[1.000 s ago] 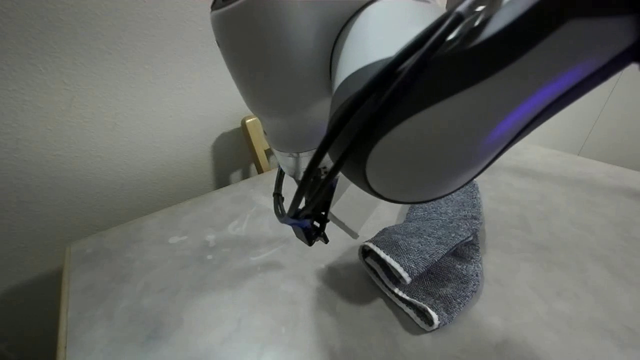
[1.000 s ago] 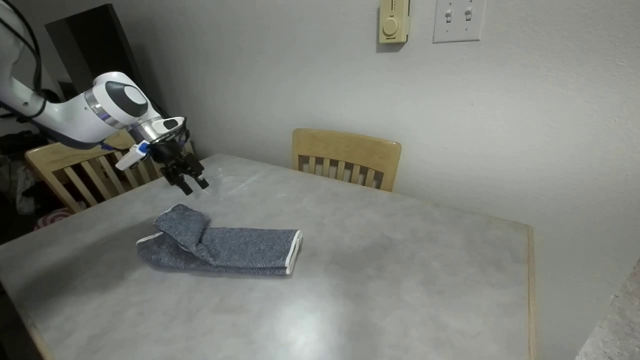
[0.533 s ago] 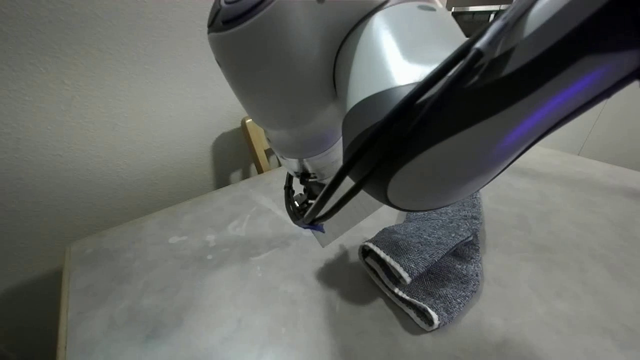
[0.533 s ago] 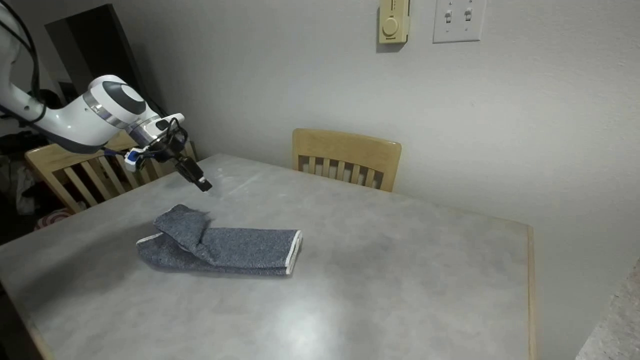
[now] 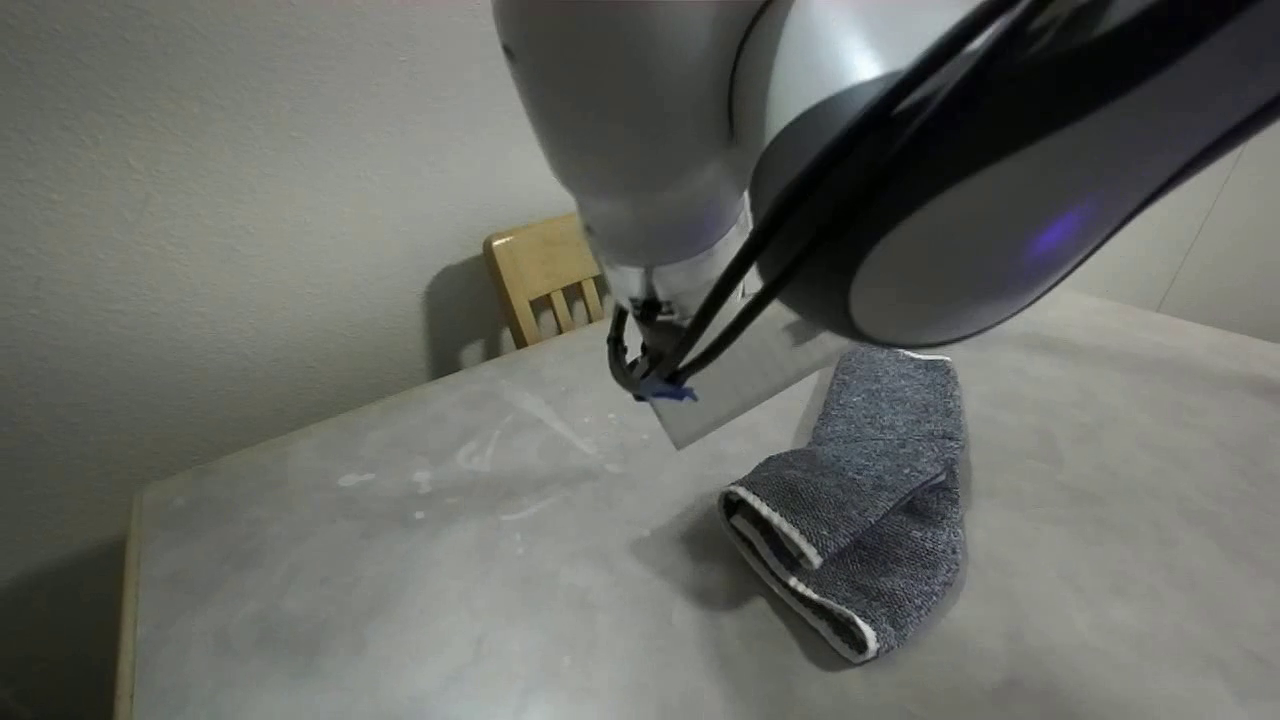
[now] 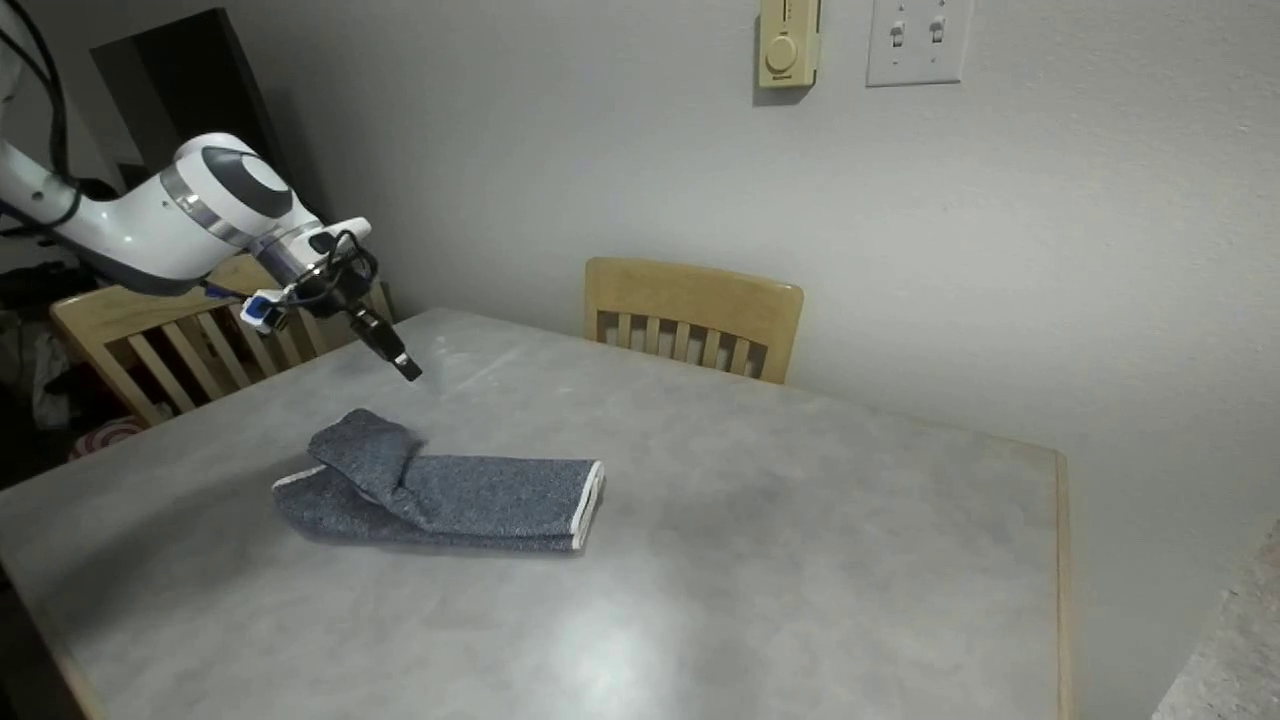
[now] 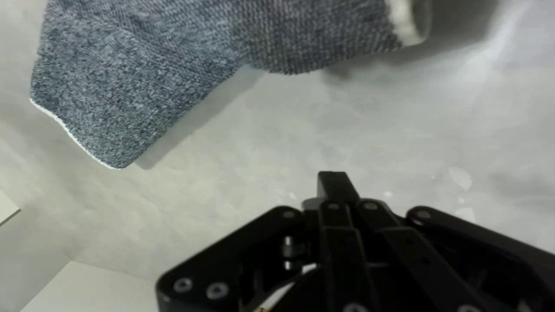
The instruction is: Unfold the towel
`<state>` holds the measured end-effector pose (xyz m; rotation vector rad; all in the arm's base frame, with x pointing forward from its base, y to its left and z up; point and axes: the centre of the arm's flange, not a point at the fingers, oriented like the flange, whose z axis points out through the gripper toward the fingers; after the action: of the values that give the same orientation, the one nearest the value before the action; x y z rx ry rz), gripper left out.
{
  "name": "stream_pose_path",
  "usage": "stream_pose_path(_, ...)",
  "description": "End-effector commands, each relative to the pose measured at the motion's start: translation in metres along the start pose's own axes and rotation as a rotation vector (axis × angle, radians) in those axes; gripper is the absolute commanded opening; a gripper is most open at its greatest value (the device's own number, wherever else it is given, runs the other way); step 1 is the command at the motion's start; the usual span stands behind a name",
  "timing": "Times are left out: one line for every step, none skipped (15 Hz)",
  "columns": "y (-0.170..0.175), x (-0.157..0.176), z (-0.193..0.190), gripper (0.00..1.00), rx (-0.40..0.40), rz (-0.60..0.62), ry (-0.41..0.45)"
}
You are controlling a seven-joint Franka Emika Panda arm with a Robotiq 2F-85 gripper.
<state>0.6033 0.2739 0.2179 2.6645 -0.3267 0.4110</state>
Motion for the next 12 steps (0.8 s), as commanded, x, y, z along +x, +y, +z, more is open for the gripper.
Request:
stream_pose_path(0.091, 0.001, -0.022, 0.00, 0.091, -0.055, -0.051)
stream_pose_path(0.113, 0.005, -0.025, 0.00, 0.110, -0.062, -0.058)
stream_pose_path(0.134, 0.007, -0.026, 0.00, 0.154, -0.076, -0.077)
stream_pose_path(0.155, 0.009, -0.029, 0.00, 0.195, -0.082, -0.116)
stream_pose_path(0.177, 0.011, -0.030, 0.00, 0.227, -0.086, -0.154)
stream_pose_path(0.200, 0.011, -0.028, 0.00, 0.264, -0.095, -0.189)
stream_pose_path(0.221, 0.010, -0.028, 0.00, 0.294, -0.101, -0.231)
stream_pose_path(0.243, 0.008, -0.025, 0.00, 0.328, -0.107, -0.270)
stream_pose_path(0.263, 0.006, -0.020, 0.00, 0.368, -0.126, -0.295)
stream_pose_path(0.281, 0.004, -0.017, 0.00, 0.402, -0.136, -0.303)
stream_pose_path(0.298, 0.003, -0.011, 0.00, 0.437, -0.164, -0.293)
stream_pose_path(0.313, 0.005, -0.005, 0.00, 0.475, -0.186, -0.281)
